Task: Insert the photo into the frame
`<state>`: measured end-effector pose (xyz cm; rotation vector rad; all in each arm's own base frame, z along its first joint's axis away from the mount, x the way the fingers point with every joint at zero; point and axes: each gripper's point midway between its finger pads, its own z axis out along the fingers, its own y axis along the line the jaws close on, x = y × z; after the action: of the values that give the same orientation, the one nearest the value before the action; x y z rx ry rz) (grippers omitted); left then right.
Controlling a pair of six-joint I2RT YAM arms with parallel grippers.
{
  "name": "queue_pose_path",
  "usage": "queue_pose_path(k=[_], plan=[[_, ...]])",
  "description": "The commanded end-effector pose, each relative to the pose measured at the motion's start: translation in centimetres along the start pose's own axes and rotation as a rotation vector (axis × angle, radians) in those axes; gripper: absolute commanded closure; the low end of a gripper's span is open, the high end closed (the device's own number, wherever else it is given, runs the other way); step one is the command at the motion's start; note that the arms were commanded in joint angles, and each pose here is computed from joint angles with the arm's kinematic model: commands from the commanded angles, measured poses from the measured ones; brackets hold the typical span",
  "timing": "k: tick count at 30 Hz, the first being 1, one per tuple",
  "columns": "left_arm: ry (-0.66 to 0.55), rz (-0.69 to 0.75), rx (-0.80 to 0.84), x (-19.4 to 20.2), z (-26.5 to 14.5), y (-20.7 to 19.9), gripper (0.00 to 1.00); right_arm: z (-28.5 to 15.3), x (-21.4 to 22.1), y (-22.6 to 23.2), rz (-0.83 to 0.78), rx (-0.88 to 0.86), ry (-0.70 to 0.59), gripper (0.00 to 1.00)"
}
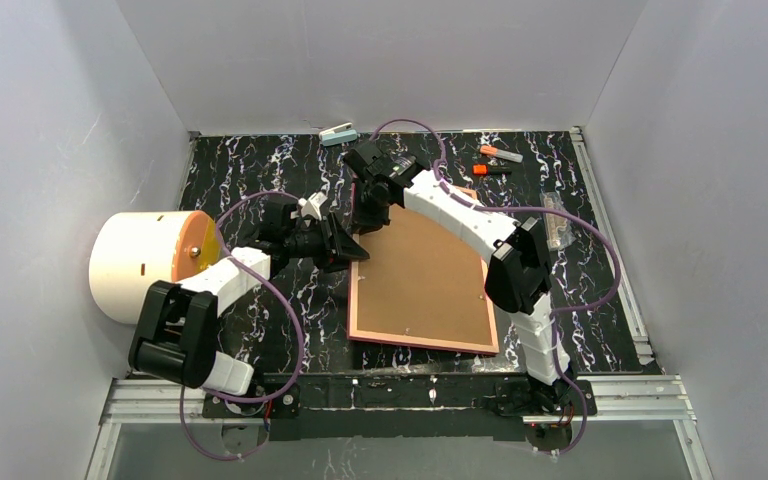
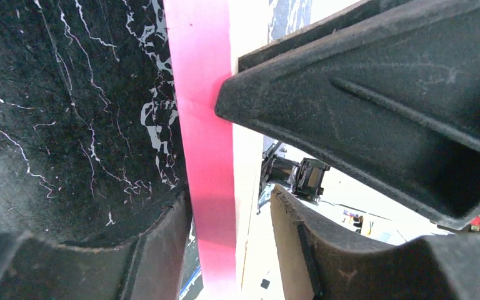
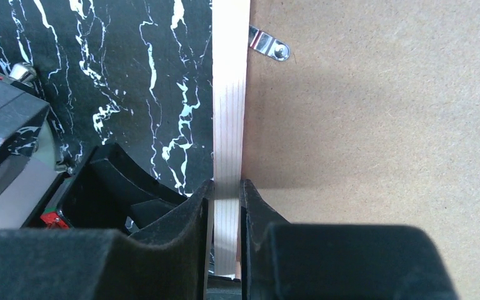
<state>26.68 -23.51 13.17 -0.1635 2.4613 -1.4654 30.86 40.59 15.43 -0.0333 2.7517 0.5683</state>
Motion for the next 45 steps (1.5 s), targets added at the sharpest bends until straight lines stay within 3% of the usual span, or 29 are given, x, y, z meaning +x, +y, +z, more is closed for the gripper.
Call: queue_pose_path(k=[1,7,12,22,28,34,41,45], plan=[[0.022,-0.026,0.061,0.3,0.0,-0.9,0.56,-3.9,-1.3,3.6,0.015,-0.164,-0.048,0.93],[0.008,-0.07,0.075,0.2,0.2,-0.9,0.75,-4.0,-1.4,3.5,0.029,-0.174,-0.054,0.87],[-0.001,-0.063,0.084,0.1,0.1,-1.3,0.85,-4.3,-2.6,0.9,0.085,-0.051,-0.122,0.6],[0.001,-0.005,0.072,-0.9,-0.4,-2.6,1.0,-9.5,-6.5,-2.2,0.151,-0.016,-0.352,0.28],[-0.013,0.122,0.038,-2.2,-1.1,-3.7,1.0,-10.8,-6.7,-5.1,0.13,-0.055,-0.387,0.27],[-0.032,0.242,-0.022,-4.4,-2.2,-5.5,1.0,-10.7,-5.4,-8.6,0.044,-0.157,-0.349,0.37],[-0.072,0.37,-0.05,-7.2,-3.4,-8.3,1.0,-11.3,-3.7,-7.2,-0.166,-0.398,-0.294,0.44],[-0.076,0.424,-0.114,-8.6,-4.3,-9.3,1.0,-11.3,-2.8,-6.5,-0.174,-0.464,-0.265,0.46]])
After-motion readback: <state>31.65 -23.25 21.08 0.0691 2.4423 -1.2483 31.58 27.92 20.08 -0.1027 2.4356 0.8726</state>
